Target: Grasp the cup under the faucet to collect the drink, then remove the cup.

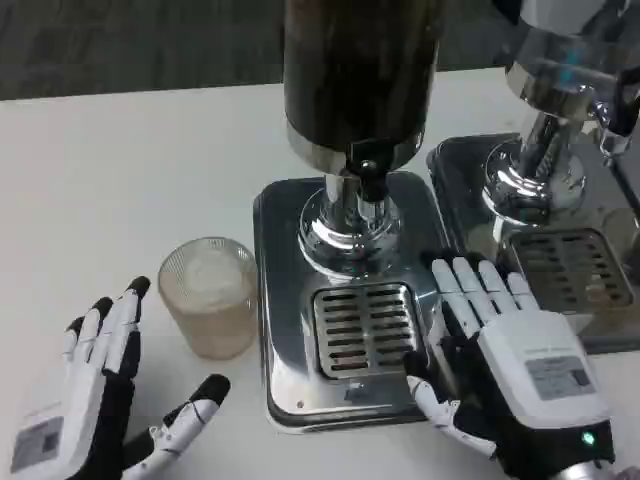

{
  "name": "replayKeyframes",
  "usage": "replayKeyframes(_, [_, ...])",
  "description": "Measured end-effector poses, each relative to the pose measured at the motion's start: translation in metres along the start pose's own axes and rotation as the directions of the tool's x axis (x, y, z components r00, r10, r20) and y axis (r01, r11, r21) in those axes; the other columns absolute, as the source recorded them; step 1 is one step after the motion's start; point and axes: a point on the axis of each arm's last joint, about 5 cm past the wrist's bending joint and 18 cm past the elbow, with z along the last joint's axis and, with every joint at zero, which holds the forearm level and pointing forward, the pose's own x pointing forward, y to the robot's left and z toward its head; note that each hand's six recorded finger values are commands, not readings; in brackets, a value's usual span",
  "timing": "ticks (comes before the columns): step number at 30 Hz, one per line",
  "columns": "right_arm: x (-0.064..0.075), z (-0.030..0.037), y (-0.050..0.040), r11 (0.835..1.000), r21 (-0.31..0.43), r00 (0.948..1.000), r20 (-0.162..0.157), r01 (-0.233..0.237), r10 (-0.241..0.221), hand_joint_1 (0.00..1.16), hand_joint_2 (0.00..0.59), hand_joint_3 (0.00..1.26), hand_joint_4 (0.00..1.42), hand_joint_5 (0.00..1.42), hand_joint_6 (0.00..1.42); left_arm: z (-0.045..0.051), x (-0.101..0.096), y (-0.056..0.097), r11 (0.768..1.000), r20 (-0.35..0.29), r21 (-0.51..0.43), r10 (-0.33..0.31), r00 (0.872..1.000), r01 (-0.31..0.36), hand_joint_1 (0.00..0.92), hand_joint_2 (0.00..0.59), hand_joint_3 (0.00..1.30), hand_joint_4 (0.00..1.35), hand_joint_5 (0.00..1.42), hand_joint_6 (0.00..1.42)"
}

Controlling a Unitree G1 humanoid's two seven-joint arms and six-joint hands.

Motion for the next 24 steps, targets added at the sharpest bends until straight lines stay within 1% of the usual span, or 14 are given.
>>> replayKeyframes(8, [0.0,-0.0003,-0.0002,1.0,0.001,1.0,-0.002,-0.003,0.003,0.28,0.465,0.0,0.0,0.0,0.0,0.0,0.0,0.0,1.0,-0.001,0.0,0.0,1.0,0.0,0.0,0.173,0.0,0.0,0.0,0.0])
replayKeyframes(11, [0.0,-0.0004,-0.0002,1.0,0.005,1.0,-0.005,-0.005,0.005,0.28,0.465,0.0,0.0,0.0,0.0,0.0001,0.0,0.0,1.0,-0.001,0.0,0.001,1.0,-0.001,0.0,0.141,0.0,0.0,0.05,0.0])
replayKeyframes(13, [0.0,-0.0005,-0.0001,1.0,0.013,0.9999,-0.008,-0.006,0.006,0.28,0.465,0.0,0.0,0.0,0.0,0.0001,0.0,0.0,1.0,-0.001,0.0,0.001,1.0,-0.001,0.0,0.114,0.0,0.0,0.06,0.0])
replayKeyframes(17, [0.0,-0.0007,-0.0001,1.0,0.015,0.9999,-0.009,-0.006,0.006,0.28,0.465,0.0,0.0,0.0,0.0,0.0016,0.002,0.003,1.0,0.015,-0.001,0.025,1.0,-0.025,0.0,0.088,0.0,0.0,0.0,0.0])
replayKeyframes(19, [0.001,-0.0009,-0.0001,1.0,0.014,0.9999,-0.009,-0.006,0.006,0.28,0.465,0.0,0.0,0.0,0.0,0.0019,0.004,0.004,1.0,0.023,0.001,0.03,0.999,-0.03,0.0,0.064,0.0,0.0,0.0,0.0])
replayKeyframes(21, [0.002,-0.0008,-0.0004,1.0,0.012,1.0,-0.006,-0.003,0.004,0.28,0.465,0.0,0.0,0.0,0.0,0.0008,0.008,0.007,1.0,0.033,0.011,0.009,0.999,-0.01,0.0,0.035,0.0,0.0,0.0,0.0])
replayKeyframes(24, [0.004,-0.0001,-0.0007,1.0,0.01,1.0,-0.008,-0.002,0.002,0.28,0.465,0.0,0.0,0.0,0.0,-0.0017,0.016,0.011,1.0,0.044,0.021,-0.011,0.999,0.01,0.0,0.012,0.0,0.0,0.0,0.0])
